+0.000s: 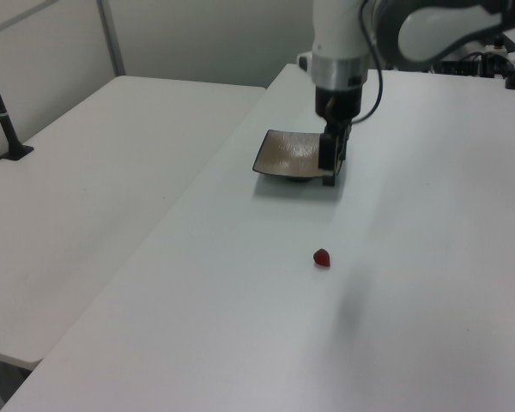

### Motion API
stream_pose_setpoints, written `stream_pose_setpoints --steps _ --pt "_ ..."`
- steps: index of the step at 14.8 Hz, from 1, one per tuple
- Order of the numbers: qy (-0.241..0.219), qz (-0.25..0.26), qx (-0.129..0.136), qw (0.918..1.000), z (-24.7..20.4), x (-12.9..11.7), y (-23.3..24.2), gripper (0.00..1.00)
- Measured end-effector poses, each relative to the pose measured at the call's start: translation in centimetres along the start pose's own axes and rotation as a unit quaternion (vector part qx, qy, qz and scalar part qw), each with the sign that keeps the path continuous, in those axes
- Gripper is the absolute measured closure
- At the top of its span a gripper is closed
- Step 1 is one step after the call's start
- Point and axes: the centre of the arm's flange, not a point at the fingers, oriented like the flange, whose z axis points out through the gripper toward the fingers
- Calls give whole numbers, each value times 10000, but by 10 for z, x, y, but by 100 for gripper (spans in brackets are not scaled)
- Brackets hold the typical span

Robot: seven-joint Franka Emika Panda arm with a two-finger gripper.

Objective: Strawberries on a ceramic plate
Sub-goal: 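Move the open gripper over the red strawberry and lower it, then close the gripper on the strawberry and lift it off the table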

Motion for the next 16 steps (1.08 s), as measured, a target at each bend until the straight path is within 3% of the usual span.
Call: stream_pose_setpoints --steps 7,16 --pt "207 -145 -1 9997 82 19 -13 0" --pt "102 -758 -33 9971 158 9 -7 0"
